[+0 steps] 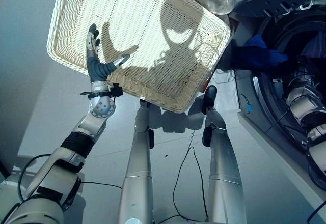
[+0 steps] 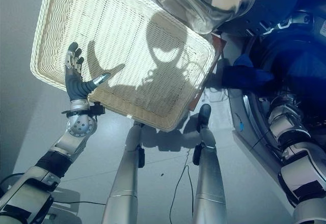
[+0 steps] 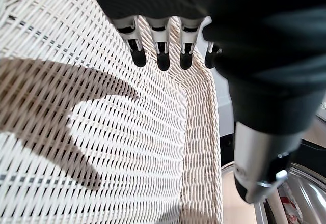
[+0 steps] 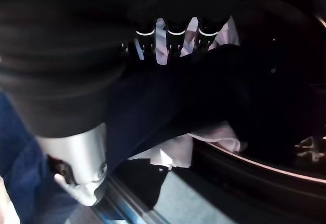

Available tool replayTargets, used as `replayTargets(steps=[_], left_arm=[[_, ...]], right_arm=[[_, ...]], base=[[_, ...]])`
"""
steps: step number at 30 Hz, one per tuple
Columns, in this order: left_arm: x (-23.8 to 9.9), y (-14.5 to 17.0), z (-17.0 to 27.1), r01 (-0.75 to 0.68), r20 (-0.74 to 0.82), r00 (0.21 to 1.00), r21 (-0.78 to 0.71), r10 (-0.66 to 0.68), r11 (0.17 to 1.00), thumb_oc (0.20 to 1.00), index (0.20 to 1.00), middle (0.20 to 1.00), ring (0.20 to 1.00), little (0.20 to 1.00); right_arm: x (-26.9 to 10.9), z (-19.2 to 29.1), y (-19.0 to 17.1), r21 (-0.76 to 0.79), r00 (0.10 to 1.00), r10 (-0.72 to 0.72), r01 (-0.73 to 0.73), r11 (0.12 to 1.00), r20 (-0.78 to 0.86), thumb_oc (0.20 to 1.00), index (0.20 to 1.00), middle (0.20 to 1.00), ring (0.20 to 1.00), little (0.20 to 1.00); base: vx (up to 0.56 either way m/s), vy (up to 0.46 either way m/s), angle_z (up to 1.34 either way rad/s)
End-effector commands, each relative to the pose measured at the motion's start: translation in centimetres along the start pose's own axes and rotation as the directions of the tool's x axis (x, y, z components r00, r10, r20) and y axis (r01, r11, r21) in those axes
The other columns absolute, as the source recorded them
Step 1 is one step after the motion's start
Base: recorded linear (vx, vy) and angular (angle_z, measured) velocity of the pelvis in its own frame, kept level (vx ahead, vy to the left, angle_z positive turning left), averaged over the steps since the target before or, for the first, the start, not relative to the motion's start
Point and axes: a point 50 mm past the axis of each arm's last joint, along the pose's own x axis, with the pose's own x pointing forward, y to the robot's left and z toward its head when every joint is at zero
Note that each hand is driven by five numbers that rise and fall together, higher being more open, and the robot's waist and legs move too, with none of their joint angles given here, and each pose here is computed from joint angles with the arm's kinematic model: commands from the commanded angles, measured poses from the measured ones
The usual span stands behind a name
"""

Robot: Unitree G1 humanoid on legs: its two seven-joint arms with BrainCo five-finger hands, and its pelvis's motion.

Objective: Put the clothes into the washing machine.

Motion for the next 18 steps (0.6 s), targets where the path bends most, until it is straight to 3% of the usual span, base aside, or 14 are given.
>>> replayTargets(steps=[1, 10, 11, 13, 14, 18], left_arm=[[0.9, -0.2, 1.4, -0.033, 0.088, 0.995, -0.050, 0.038, 0.998, 1.000, 1.000, 1.000, 1.000, 1.000], [0.8, -1.1, 1.4, -0.024, 0.090, 0.995, -0.064, 0.030, 0.998, 1.000, 1.000, 1.000, 1.000, 1.000], [0.8, -1.2, 1.4, -0.023, 0.091, 0.995, -0.067, 0.029, 0.997, 1.000, 1.000, 1.000, 1.000, 1.000], [0.8, -1.2, 1.4, -0.023, 0.091, 0.995, -0.067, 0.029, 0.997, 1.000, 1.000, 1.000, 1.000, 1.000], [0.8, -1.6, 1.5, -0.020, 0.090, 0.996, -0.072, 0.027, 0.997, 1.000, 1.000, 1.000, 1.000, 1.000], [0.3, -1.6, 1.4, -0.030, 0.085, 0.996, -0.091, 0.038, 0.995, 1.000, 1.000, 1.000, 1.000, 1.000]], right_arm=[[0.1, -1.0, -0.2, -0.103, 1.000, -0.003, 0.002, 0.995, -0.009, 1.000, 1.000, 1.000, 1.000, 1.000], [0.4, -0.5, -0.5, -0.135, 0.998, -0.019, 0.011, 0.991, -0.054, 1.000, 1.000, 1.000, 1.000, 1.000], [0.5, -0.4, -0.8, -0.141, 0.998, -0.031, 0.022, 0.990, -0.062, 0.376, 0.376, 0.376, 0.376, 0.376], [0.5, -0.4, -0.8, -0.141, 0.998, -0.031, 0.022, 0.990, -0.062, 0.376, 0.376, 0.376, 0.376, 0.376], [0.8, 0.2, -1.4, -0.140, 0.995, -0.068, 0.058, 0.988, -0.068, 0.200, 0.200, 0.200, 0.200, 0.200], [1.0, 0.3, -2.3, -0.168, 0.988, -0.129, 0.114, 0.979, -0.083, 0.200, 0.200, 0.200, 0.200, 0.200]], base=[[0.00, 0.000, 0.00], [0.00, 0.000, 0.00], [0.00, 0.000, 0.00], [0.00, 0.000, 0.00], [0.00, 0.000, 0.00], [0.00, 0.047, -0.01]])
